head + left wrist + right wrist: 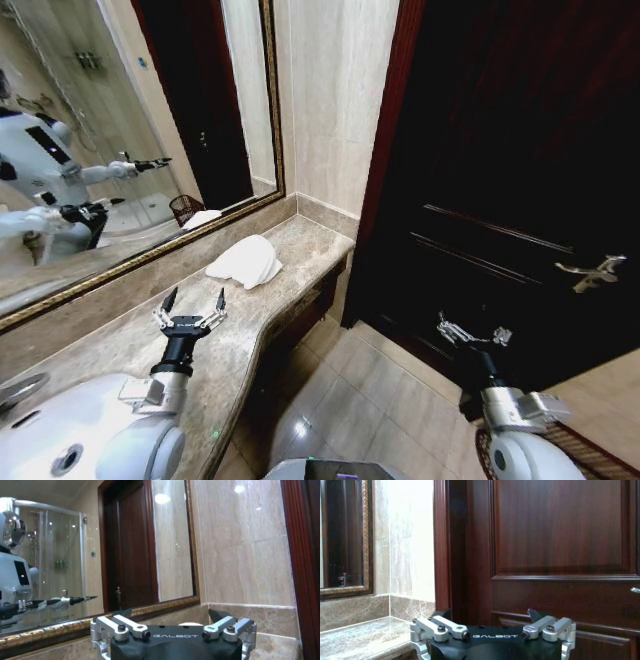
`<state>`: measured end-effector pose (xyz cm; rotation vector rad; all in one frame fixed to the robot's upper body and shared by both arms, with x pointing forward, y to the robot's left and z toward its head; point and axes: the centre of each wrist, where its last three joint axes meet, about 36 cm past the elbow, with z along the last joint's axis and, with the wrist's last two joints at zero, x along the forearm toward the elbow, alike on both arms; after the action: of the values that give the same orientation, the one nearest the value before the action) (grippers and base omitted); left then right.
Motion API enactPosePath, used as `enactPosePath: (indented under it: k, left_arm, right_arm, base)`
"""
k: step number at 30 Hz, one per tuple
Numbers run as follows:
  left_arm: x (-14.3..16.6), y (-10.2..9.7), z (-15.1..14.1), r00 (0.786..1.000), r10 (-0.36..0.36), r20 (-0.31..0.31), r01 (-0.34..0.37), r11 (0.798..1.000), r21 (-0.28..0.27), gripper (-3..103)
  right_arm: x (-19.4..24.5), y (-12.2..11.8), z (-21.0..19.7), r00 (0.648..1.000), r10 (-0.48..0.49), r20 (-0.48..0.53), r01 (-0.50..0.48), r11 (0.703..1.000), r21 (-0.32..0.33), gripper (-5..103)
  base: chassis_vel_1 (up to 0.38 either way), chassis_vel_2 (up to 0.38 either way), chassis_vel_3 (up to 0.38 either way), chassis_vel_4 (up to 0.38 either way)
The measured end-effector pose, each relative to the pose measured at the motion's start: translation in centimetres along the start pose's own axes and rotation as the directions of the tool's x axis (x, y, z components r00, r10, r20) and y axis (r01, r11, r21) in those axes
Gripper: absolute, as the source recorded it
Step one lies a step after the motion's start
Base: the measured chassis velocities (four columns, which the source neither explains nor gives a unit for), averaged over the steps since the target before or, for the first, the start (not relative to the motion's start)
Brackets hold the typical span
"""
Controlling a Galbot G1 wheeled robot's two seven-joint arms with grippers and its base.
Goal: Discard the used towel into the hamper.
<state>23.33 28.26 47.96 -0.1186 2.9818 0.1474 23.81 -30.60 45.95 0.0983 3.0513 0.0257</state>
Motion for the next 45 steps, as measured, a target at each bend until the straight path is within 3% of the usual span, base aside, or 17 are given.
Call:
enactPosePath:
  k: [27,31,38,45]
  left_arm:
    - [-0.4,0.0,0.5,0.999,0.014,-0.038,-0.013,1.000,0.008,100]
    - [-0.9,0.2,0.3,0.997,0.037,-0.069,-0.035,0.999,0.034,100]
    - [-2.9,0.9,-0.9,0.977,0.088,-0.195,-0.062,0.989,0.138,100]
    - [-8.7,3.2,-1.2,0.946,0.169,-0.275,-0.127,0.978,0.163,100]
  right_arm:
    - [-0.5,0.0,0.2,1.000,-0.005,0.002,0.005,1.000,-0.008,100]
    - [-0.6,0.0,0.3,1.000,-0.003,-0.001,0.003,1.000,-0.008,100]
    - [-1.0,-0.1,1.0,1.000,0.007,-0.026,-0.007,1.000,0.005,100]
    - [-1.9,0.0,1.6,0.999,0.021,-0.047,-0.019,0.999,0.033,100]
  base:
    - [-0.063,0.067,0.065,-0.064]
    - [0.000,0.000,0.000,0.000]
    - [0.000,0.000,0.000,0.000]
    - [0.000,0.000,0.000,0.000]
